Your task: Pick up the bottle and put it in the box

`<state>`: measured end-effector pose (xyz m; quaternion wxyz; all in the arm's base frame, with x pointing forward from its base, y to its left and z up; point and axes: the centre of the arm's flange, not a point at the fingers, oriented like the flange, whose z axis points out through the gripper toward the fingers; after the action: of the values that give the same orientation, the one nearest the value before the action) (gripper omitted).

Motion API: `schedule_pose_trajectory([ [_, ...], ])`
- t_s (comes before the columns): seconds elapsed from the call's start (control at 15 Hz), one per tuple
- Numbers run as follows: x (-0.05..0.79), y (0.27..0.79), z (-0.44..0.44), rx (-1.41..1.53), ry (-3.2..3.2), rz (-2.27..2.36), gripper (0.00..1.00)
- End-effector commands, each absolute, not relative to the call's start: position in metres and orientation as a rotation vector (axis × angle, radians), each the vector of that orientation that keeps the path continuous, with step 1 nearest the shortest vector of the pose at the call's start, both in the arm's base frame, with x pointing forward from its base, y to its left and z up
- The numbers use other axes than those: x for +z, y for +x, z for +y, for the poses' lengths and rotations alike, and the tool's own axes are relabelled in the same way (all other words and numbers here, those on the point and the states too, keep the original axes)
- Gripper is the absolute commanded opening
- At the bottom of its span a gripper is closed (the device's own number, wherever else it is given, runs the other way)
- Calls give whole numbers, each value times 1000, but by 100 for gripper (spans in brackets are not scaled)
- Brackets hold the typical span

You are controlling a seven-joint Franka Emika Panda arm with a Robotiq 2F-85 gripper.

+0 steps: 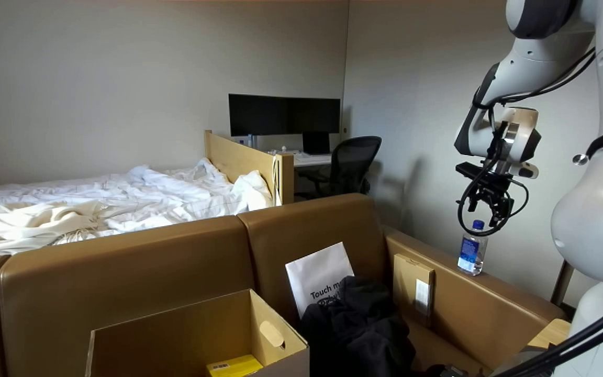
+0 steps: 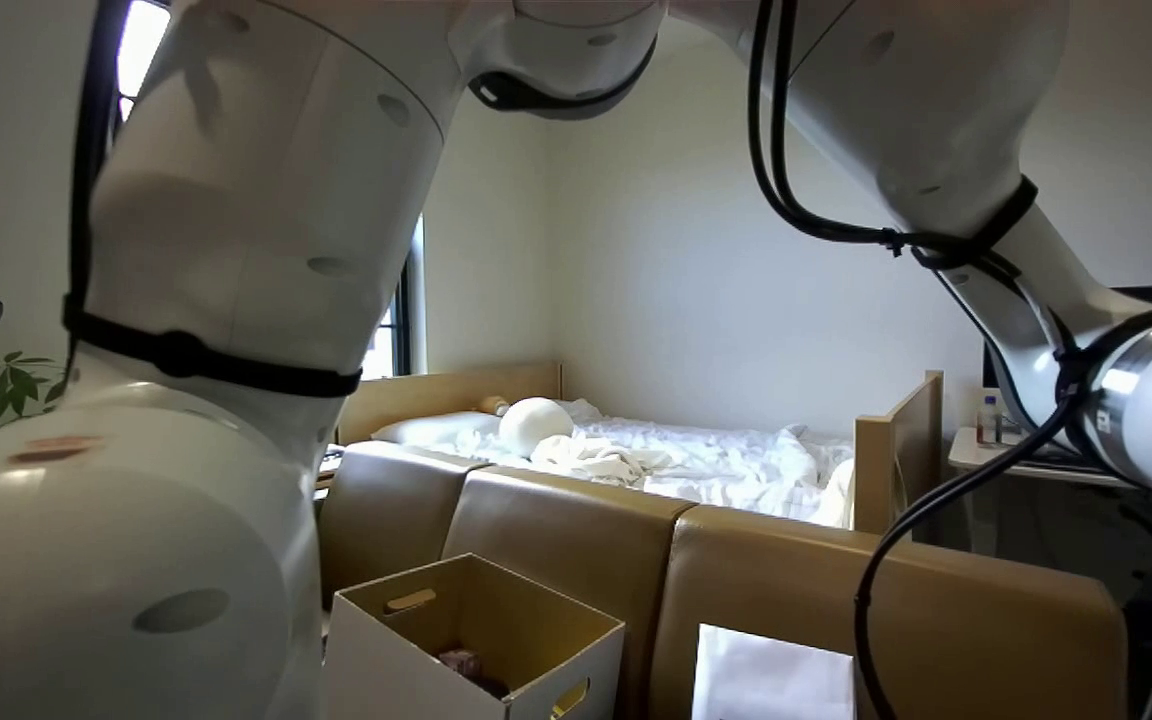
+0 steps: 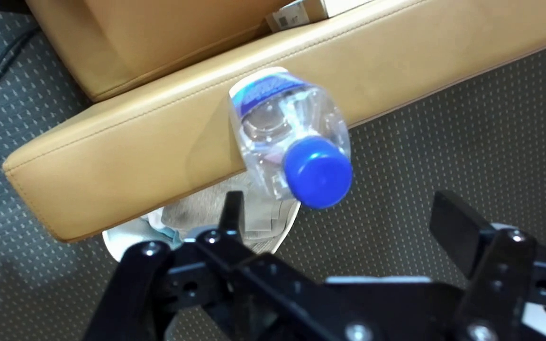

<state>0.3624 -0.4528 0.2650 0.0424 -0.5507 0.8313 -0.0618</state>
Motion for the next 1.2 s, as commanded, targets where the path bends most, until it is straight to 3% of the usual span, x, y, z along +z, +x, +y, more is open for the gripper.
schedule_pose_trajectory([
  [0.0,254,374,-457,-146,-1665,2485,100],
  [0.53,232,370,-450,43,-1674,2490,100],
  [1.13,242,374,-457,17,-1733,2501,100],
])
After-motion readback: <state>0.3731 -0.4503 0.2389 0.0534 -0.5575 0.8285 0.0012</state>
